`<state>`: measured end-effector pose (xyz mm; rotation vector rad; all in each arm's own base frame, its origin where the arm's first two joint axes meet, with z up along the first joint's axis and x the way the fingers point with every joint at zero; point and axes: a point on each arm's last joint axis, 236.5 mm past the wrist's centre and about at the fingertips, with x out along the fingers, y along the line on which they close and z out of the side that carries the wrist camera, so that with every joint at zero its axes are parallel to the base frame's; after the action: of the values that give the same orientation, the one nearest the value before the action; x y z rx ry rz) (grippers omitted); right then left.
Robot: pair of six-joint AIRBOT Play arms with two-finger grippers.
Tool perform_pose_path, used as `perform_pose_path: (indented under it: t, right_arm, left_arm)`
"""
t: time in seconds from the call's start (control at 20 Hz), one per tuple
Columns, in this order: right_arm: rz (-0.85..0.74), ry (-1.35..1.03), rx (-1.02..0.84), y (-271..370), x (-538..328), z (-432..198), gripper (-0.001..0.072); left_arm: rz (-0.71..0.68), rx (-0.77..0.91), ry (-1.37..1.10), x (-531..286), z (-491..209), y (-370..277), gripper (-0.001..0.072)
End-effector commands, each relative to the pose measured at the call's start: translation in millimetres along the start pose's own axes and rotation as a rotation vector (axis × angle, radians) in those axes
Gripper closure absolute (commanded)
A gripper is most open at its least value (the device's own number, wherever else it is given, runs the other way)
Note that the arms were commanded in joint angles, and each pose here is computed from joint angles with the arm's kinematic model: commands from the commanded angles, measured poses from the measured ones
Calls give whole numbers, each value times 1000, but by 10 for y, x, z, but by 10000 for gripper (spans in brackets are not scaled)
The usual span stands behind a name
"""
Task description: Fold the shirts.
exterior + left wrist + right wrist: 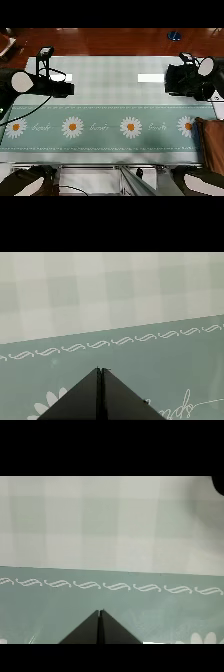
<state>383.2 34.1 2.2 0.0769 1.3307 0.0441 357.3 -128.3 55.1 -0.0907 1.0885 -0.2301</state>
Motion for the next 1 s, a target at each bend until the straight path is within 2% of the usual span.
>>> perform_pose_path:
  t: [0.0, 0.95]
  right_arm:
    - [0, 0, -1, 3, -2, -2, 683]
    - [4, -9, 3, 12, -2, 20, 683]
  left_arm:
    - [0, 0, 1, 2, -2, 0, 684]
    - [0, 0, -3, 2, 6, -1, 683]
